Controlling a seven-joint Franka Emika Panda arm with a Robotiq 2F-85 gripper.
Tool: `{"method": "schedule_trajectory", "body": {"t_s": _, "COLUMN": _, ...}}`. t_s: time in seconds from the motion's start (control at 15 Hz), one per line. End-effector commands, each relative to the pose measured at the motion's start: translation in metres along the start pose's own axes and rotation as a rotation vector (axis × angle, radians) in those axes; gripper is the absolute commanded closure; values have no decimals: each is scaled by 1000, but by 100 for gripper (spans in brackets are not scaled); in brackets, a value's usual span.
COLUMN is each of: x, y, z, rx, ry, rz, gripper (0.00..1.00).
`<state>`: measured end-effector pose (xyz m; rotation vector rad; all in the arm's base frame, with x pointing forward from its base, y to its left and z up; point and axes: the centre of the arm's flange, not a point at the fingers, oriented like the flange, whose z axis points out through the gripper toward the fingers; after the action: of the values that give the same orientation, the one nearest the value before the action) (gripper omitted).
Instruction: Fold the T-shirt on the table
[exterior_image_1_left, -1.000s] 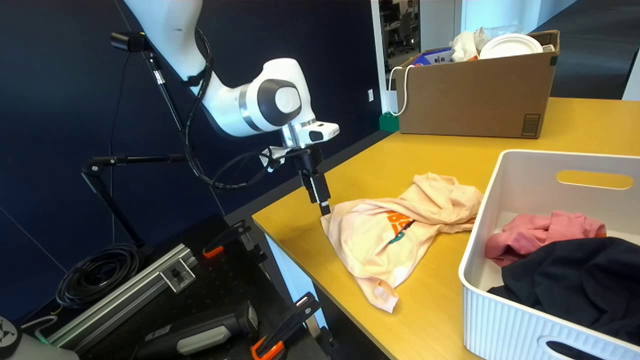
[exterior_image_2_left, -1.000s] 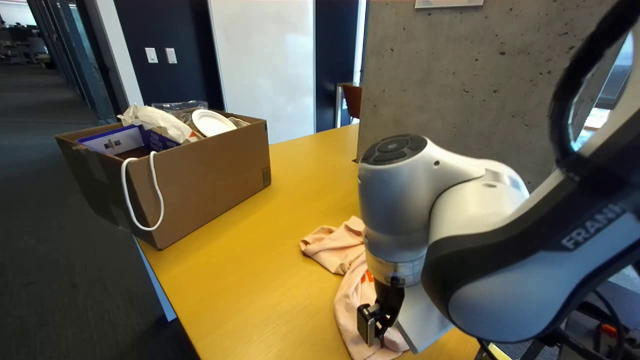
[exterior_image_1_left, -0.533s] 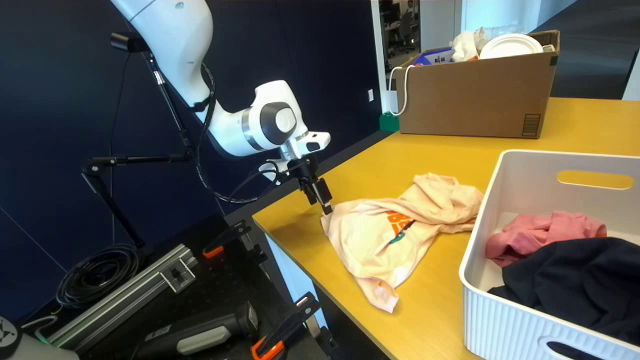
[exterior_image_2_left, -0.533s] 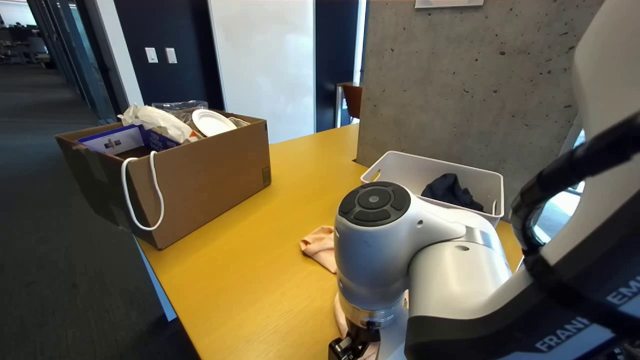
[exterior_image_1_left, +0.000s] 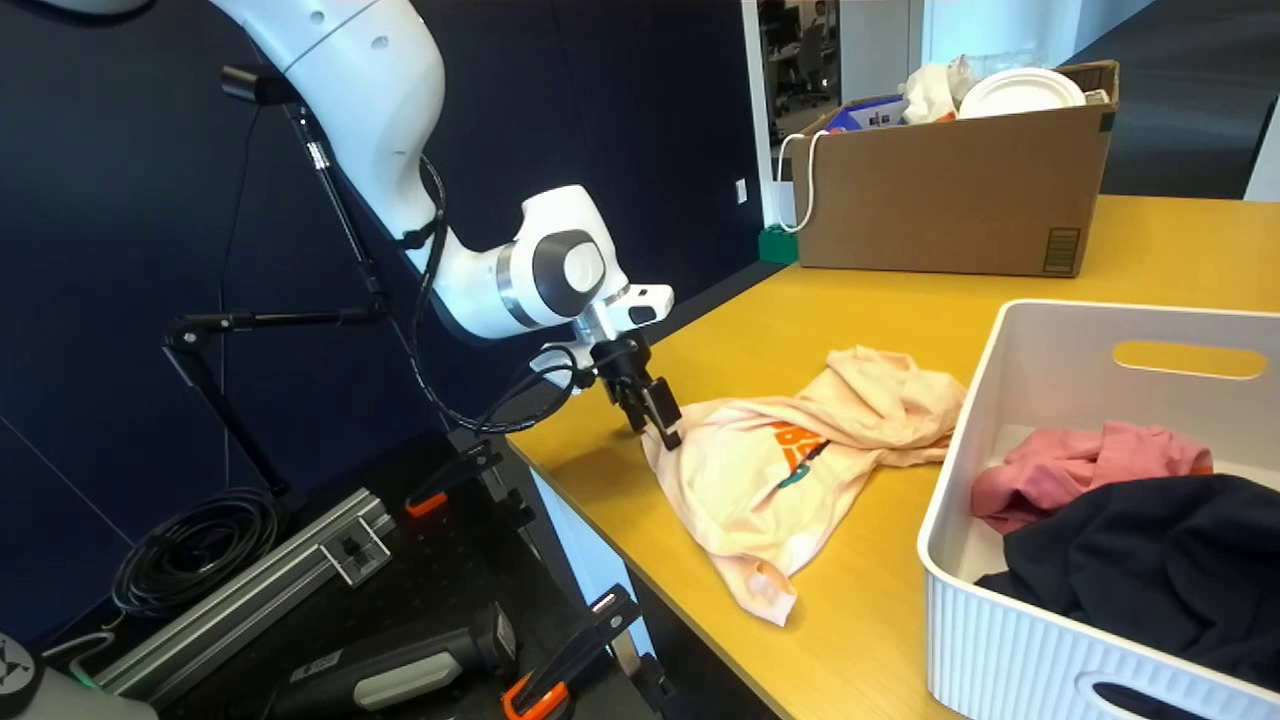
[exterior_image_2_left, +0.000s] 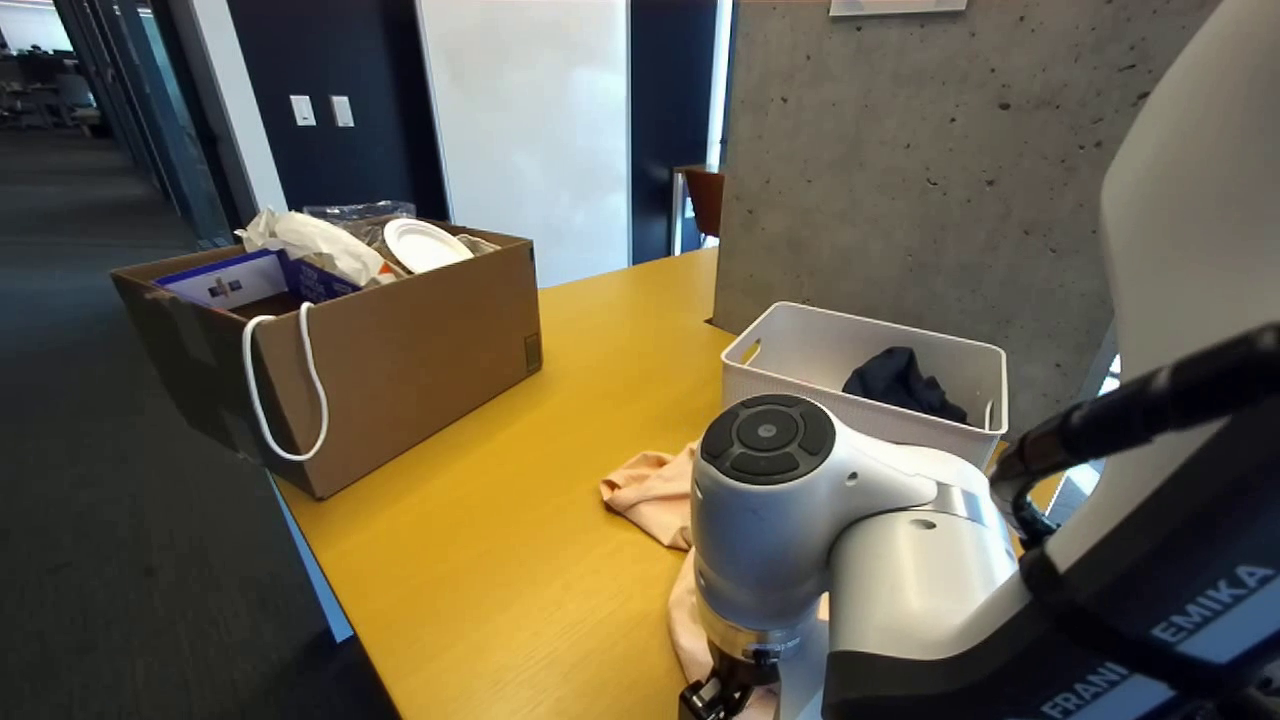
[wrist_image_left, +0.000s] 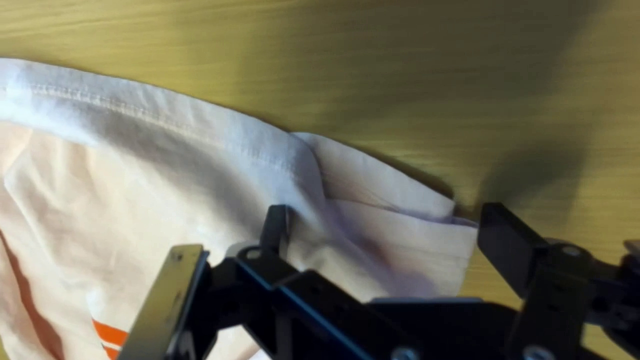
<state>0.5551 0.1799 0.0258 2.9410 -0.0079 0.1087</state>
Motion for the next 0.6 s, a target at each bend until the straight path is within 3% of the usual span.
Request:
{"method": "schedule_trajectory", "body": {"t_s": 0.0, "x": -1, "y": -2, "z": 10, "rx": 1, "ry": 17, "rz": -32, "gripper": 29}}
{"method": "schedule_trajectory", "body": {"t_s": 0.07, "x": -2, "y": -3, "z": 12, "rx": -2, "ry": 15, "rz": -38, "gripper": 29}}
{"method": "schedule_trajectory", "body": {"t_s": 0.53, "x": -12, "y": -23, "z": 5, "rx": 4, "ry": 27, "rz": -74, "gripper": 82}}
